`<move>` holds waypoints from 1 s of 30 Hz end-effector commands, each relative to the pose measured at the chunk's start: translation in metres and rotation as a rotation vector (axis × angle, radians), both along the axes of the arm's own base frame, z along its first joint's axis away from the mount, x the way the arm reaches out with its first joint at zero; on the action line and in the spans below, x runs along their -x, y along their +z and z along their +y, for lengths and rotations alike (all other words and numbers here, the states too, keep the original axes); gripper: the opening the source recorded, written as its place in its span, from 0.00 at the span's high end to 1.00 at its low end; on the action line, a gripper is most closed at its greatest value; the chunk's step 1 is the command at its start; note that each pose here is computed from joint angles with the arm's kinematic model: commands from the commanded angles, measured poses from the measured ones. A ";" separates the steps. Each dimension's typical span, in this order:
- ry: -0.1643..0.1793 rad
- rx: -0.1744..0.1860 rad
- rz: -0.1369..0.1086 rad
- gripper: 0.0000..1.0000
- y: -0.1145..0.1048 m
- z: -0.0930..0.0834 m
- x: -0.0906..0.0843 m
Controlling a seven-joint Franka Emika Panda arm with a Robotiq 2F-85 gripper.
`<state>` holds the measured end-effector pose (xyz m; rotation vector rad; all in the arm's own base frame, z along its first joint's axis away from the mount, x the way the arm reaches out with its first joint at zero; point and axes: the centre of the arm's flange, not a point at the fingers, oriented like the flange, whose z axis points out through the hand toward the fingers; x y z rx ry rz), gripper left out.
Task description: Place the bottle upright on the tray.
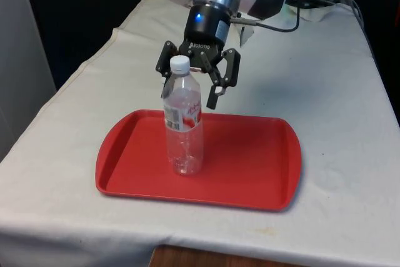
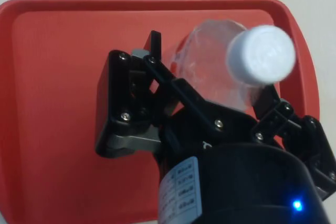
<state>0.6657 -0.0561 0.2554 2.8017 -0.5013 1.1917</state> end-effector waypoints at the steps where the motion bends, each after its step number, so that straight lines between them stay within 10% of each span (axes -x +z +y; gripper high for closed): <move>1: -0.003 0.001 -0.001 0.00 0.003 0.000 0.003; 30: 0.018 -0.015 -0.003 0.00 0.057 0.006 0.025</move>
